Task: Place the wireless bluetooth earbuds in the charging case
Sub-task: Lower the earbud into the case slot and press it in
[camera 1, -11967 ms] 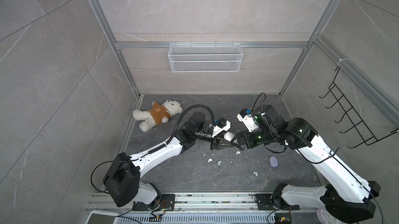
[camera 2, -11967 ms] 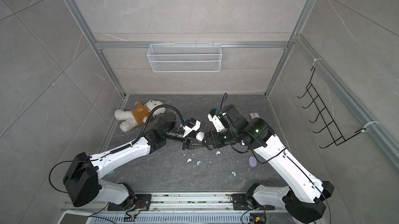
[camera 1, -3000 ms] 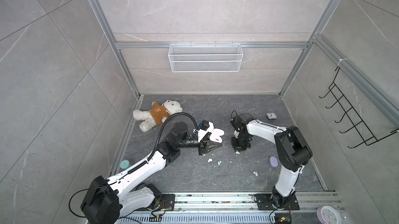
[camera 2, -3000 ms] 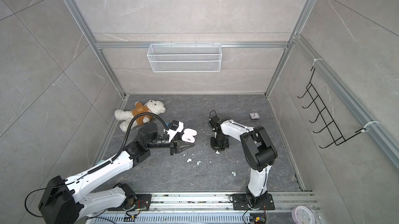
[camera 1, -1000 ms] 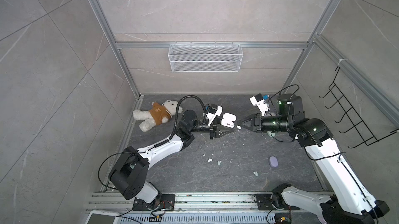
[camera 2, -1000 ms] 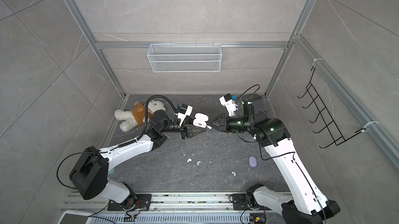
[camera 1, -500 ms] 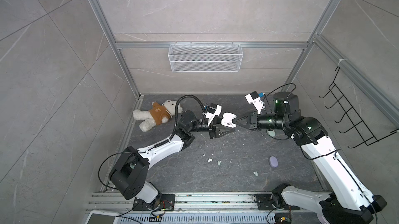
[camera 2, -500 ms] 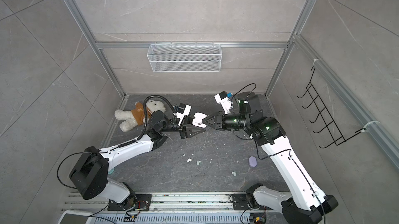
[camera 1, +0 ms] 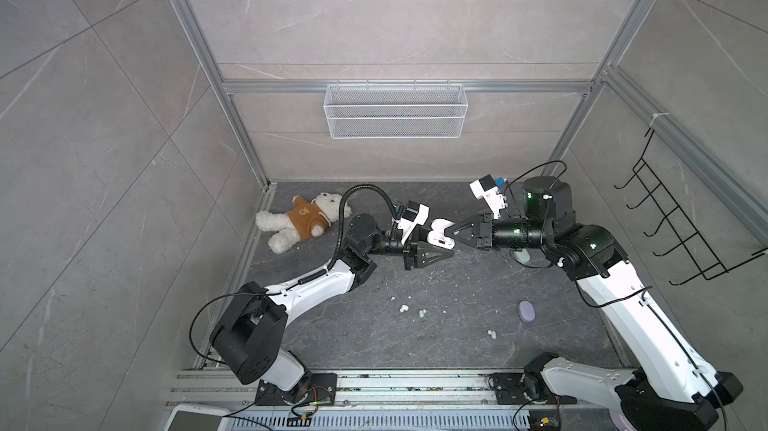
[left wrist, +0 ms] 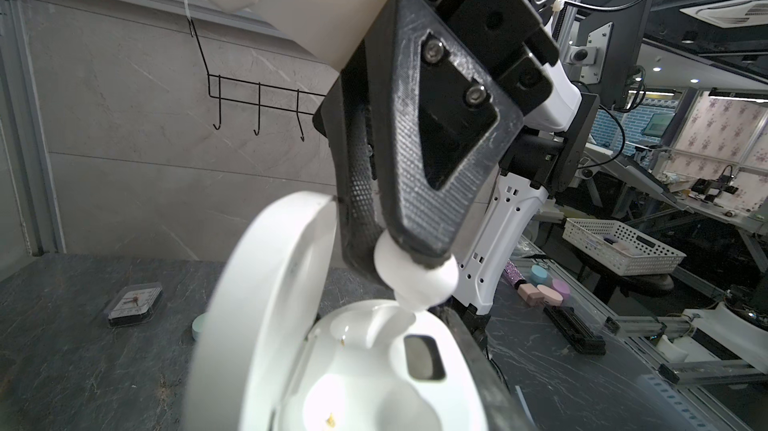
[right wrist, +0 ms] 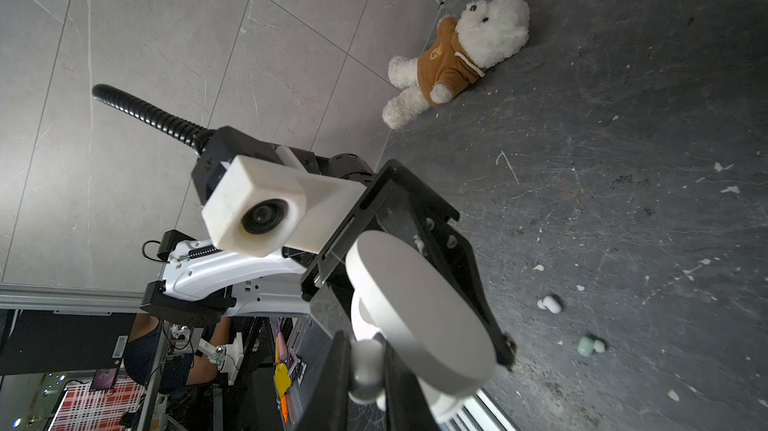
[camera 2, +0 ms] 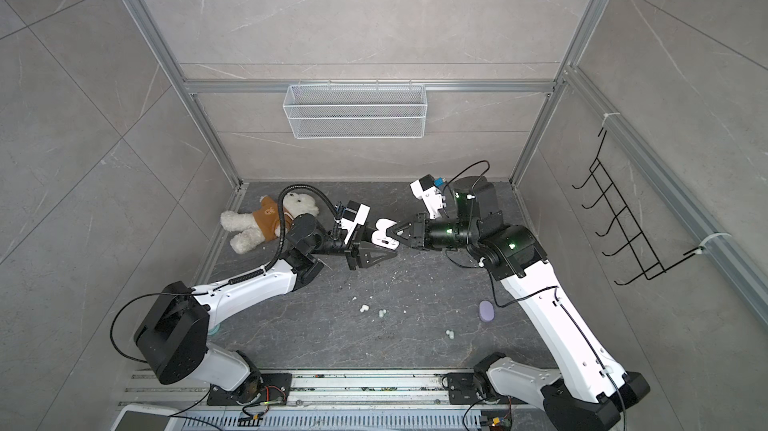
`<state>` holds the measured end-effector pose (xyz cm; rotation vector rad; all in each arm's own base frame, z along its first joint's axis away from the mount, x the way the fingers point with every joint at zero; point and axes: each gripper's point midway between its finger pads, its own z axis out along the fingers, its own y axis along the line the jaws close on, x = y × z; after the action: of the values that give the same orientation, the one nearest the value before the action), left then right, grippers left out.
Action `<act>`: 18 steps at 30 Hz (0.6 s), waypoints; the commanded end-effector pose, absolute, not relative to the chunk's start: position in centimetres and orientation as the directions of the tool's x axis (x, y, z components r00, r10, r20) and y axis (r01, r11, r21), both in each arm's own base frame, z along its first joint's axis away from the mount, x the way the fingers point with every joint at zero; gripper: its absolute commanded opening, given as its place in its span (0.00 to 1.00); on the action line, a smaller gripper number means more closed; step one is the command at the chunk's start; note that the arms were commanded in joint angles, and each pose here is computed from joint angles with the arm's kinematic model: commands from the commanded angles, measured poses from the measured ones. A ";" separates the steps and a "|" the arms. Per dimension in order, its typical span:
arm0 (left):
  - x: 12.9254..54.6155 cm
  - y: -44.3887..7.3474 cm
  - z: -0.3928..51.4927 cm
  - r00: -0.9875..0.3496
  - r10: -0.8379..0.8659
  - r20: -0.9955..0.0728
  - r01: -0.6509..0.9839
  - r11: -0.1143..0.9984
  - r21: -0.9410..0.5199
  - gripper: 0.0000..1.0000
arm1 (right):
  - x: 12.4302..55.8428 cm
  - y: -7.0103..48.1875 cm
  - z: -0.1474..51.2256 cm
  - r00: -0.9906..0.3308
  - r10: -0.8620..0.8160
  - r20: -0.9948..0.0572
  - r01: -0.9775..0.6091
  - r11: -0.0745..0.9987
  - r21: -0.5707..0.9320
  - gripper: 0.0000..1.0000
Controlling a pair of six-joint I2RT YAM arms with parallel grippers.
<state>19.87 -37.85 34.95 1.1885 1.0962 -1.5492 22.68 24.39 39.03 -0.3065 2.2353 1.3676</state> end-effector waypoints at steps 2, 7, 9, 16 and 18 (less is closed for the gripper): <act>18.4 -36.9 39.0 -0.050 -0.220 -0.974 0.967 -0.256 0.008 0.16 | 22.8 24.4 39.2 -0.844 0.070 -0.532 -0.438 0.482 0.759 0.11; 18.3 -36.8 39.3 -0.043 -0.228 -0.973 0.967 -0.256 0.017 0.16 | 22.7 24.3 38.9 -0.846 0.068 -0.529 -0.432 0.495 0.754 0.11; 18.2 -36.7 39.5 -0.041 -0.231 -0.972 0.967 -0.256 0.020 0.16 | 22.7 24.3 38.8 -0.845 0.067 -0.531 -0.432 0.500 0.751 0.11; 18.0 -36.5 39.8 -0.036 -0.237 -0.971 0.966 -0.256 0.026 0.16 | 22.8 24.3 38.6 -0.844 0.069 -0.532 -0.426 0.515 0.744 0.11; 18.0 -36.5 39.9 -0.034 -0.240 -0.970 0.966 -0.256 0.029 0.16 | 22.8 24.2 38.6 -0.845 0.072 -0.530 -0.423 0.517 0.744 0.11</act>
<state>19.65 -37.63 35.63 1.1880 1.0656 -1.5413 22.72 24.46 38.58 -0.2939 2.2516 1.3320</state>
